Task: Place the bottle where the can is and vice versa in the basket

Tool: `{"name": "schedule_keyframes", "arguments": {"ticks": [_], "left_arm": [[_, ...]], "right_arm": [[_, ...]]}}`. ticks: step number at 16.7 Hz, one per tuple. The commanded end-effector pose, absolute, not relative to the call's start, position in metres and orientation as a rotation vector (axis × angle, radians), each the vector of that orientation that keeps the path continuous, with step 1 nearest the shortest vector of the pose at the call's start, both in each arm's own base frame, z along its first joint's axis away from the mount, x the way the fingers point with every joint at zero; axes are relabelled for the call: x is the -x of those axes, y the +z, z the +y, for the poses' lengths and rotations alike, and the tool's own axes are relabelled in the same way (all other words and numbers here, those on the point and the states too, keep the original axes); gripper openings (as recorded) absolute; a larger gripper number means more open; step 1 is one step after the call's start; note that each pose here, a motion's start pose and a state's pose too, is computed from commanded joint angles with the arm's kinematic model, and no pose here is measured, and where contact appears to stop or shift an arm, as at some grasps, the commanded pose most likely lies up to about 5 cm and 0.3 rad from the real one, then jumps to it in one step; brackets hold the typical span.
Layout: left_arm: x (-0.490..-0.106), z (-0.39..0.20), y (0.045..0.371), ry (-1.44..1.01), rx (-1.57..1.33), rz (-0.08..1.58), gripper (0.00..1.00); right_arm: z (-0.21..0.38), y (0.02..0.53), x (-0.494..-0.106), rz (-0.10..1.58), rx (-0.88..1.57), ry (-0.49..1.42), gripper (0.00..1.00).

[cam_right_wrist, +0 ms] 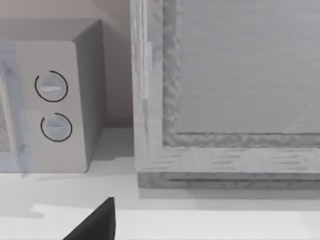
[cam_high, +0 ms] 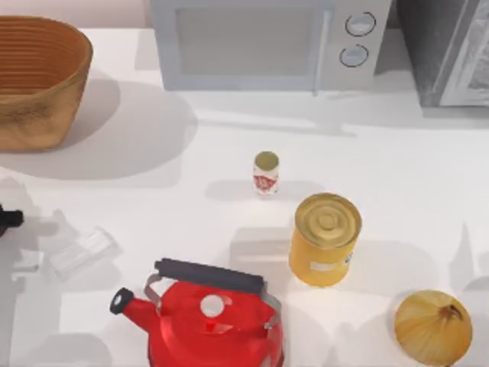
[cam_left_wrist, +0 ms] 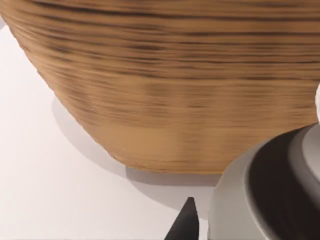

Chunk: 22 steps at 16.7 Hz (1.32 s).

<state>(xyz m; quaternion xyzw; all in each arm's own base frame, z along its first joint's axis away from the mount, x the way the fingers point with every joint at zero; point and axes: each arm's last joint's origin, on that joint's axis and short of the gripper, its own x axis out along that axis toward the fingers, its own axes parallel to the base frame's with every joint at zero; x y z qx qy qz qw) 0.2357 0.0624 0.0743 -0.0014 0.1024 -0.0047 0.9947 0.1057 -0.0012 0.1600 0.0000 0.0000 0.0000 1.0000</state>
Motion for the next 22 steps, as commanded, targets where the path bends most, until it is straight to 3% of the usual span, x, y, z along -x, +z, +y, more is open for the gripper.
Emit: {"name": "schedule_keyframes", "arguments": {"ticks": [6, 11, 17, 22], "left_arm": [[-0.255, 0.135, 0.089, 0.203, 0.070, 0.243, 0.00], [-0.292, 0.186, 0.163, 0.302, 0.077, 0.230, 0.00], [-0.344, 0.118, 0.283, 0.116, 0.022, 0.200, 0.00], [-0.352, 0.056, 0.324, -0.020, -0.008, 0.198, 0.00]], "right_arm": [[-0.001, 0.160, -0.106, 0.000, 0.000, 0.000, 1.00], [-0.001, 0.160, -0.106, 0.000, 0.000, 0.000, 1.00], [-0.001, 0.160, -0.106, 0.000, 0.000, 0.000, 1.00], [-0.001, 0.160, -0.106, 0.000, 0.000, 0.000, 1.00]]}}
